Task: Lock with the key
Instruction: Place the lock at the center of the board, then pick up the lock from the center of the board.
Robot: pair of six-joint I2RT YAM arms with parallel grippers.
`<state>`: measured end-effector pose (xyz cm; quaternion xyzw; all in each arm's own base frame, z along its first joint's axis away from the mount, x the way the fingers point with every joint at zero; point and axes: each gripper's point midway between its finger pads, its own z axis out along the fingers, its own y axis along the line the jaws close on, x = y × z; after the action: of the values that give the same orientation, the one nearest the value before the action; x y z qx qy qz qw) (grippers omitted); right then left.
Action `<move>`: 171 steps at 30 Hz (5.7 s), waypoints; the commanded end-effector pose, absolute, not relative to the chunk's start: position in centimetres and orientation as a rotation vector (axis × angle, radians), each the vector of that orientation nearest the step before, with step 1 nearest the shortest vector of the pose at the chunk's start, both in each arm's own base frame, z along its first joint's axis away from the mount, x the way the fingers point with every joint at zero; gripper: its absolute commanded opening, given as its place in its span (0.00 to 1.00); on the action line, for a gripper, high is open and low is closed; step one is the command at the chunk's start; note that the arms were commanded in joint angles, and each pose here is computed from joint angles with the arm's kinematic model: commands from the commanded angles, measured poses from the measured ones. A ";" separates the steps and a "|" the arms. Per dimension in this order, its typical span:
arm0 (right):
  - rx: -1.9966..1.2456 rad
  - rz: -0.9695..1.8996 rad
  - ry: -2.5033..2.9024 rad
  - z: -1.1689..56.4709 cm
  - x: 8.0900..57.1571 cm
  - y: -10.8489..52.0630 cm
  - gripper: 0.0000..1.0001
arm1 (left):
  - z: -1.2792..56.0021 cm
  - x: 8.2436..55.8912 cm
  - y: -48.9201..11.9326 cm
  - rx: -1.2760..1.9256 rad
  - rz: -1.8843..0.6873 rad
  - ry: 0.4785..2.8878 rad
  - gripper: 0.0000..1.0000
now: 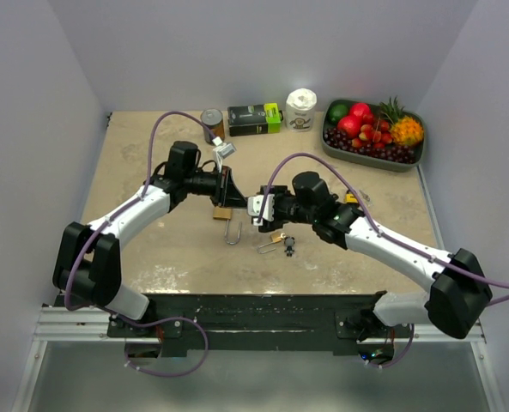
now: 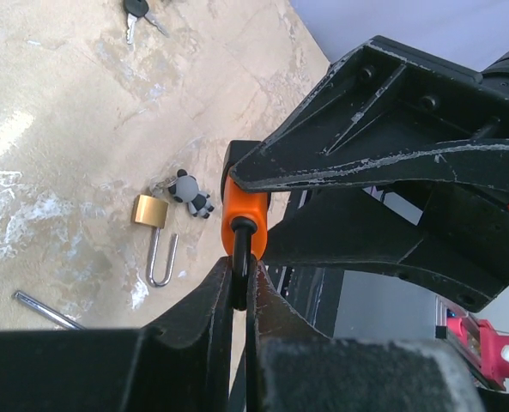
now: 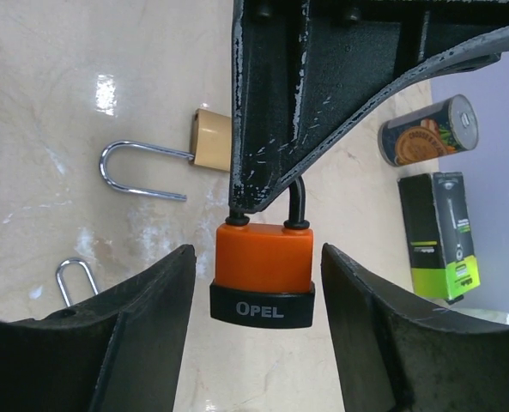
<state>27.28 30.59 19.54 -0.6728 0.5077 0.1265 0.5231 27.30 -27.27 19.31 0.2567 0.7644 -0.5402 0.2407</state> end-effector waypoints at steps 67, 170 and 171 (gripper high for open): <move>0.006 0.063 2.402 5.3 40.9 14.9 0.00 | 23.4 36.7 -16.7 0.282 -0.764 1.848 0.99; -1.980 0.590 1.611 6.0 26.4 26.3 0.00 | 17.6 32.8 -16.8 0.531 -0.918 1.957 0.97; -1.963 0.598 1.613 6.7 26.4 26.4 0.00 | 16.6 32.1 -16.8 0.544 -0.936 1.995 0.97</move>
<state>26.39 25.31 2.21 -0.7467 0.5928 0.2047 0.2217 32.61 -16.98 18.15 0.1972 0.7956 -0.3605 0.4451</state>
